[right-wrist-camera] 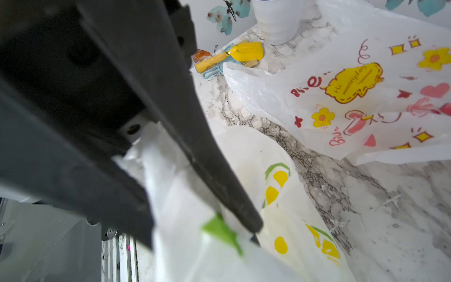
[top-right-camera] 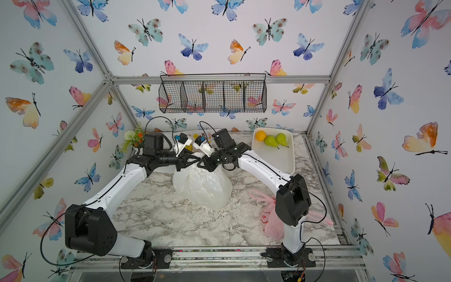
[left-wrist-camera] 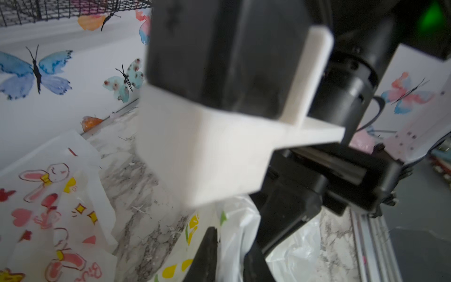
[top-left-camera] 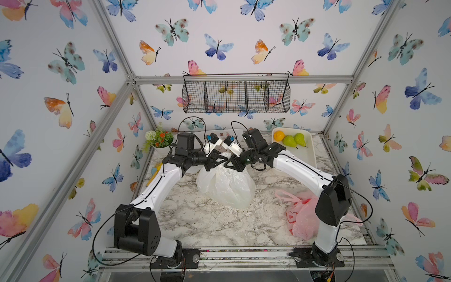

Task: Place the pears into plastic bags & tie knots
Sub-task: Tie the plastic bag at the center of the board.

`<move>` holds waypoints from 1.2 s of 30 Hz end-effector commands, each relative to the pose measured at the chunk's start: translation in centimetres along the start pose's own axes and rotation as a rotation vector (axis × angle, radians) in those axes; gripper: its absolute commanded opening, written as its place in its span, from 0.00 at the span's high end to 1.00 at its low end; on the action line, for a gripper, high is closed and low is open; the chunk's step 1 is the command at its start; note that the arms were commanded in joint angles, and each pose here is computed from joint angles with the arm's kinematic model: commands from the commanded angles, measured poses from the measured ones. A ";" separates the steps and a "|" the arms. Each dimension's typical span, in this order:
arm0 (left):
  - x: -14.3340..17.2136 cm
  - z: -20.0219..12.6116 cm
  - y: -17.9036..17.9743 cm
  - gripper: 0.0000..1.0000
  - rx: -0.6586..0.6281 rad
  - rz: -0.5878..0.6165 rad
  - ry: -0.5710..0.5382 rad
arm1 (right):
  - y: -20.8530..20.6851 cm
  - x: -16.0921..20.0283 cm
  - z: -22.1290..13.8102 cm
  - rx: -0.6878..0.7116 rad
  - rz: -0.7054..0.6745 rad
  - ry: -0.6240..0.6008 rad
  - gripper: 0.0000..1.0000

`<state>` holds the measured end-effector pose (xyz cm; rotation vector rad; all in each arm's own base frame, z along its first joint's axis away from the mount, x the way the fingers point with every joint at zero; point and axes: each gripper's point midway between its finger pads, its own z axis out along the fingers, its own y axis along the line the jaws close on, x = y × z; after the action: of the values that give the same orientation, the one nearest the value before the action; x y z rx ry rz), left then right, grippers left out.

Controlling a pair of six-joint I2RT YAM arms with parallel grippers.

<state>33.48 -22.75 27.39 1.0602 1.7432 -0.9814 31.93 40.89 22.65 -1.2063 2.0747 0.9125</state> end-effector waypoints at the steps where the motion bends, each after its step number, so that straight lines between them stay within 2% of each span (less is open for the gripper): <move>1: 0.0 -1.2 -1.6 0.52 0.019 -0.049 -0.015 | -3.0 0.6 0.3 0.142 -0.032 0.003 0.86; 4: 2.1 -2.1 0.1 0.34 -0.054 -0.115 -0.024 | -3.3 0.7 -0.3 0.180 -0.078 -0.006 0.86; 7: 3.8 -1.7 0.0 0.25 -0.055 -0.122 -0.033 | -3.1 0.7 -0.8 0.182 -0.106 -0.029 0.86; 10: 5.1 -1.1 0.1 0.25 -0.056 -0.133 -0.013 | -2.9 0.8 -0.8 0.173 -0.110 -0.034 0.86; 15: 7.7 -0.9 1.6 0.31 -0.142 -0.142 0.075 | -3.1 0.6 -0.9 0.189 -0.118 -0.051 0.84; 18: 9.0 -0.7 3.4 0.26 -0.231 -0.142 0.126 | -2.8 0.5 -0.8 0.173 -0.131 -0.057 0.85; 21: 7.8 -1.3 4.9 0.22 -0.318 -0.094 0.103 | -2.3 0.8 -0.8 0.167 -0.161 -0.050 0.85; 23: 7.0 -1.3 5.3 0.24 -0.331 -0.071 0.075 | -2.0 0.9 -1.0 0.156 -0.171 -0.058 0.85; 24: 6.8 -0.9 5.0 0.25 -0.295 -0.073 0.061 | -1.9 0.9 -1.0 0.152 -0.176 -0.063 0.85; 28: 7.9 1.5 3.1 0.38 -0.171 -0.110 0.088 | -2.3 1.4 -0.9 0.171 -0.180 -0.052 0.85; 30: 9.1 2.0 2.6 0.52 -0.151 -0.142 0.121 | -2.7 1.7 -1.0 0.198 -0.179 -0.045 0.85; 33: 9.8 1.9 2.4 0.84 -0.151 -0.183 0.140 | -3.8 2.4 -1.0 0.280 -0.192 -0.061 0.82; 34: 9.6 1.8 2.1 0.91 -0.143 -0.195 0.135 | -4.5 2.8 -0.9 0.331 -0.207 -0.065 0.78; 36: 8.4 1.6 0.6 0.97 -0.085 -0.231 0.099 | -5.9 3.0 -0.9 0.449 -0.252 -0.103 0.77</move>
<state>33.64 -21.25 17.55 0.8963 2.0144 -0.8818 33.94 37.28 18.22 -1.1975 1.9520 0.5285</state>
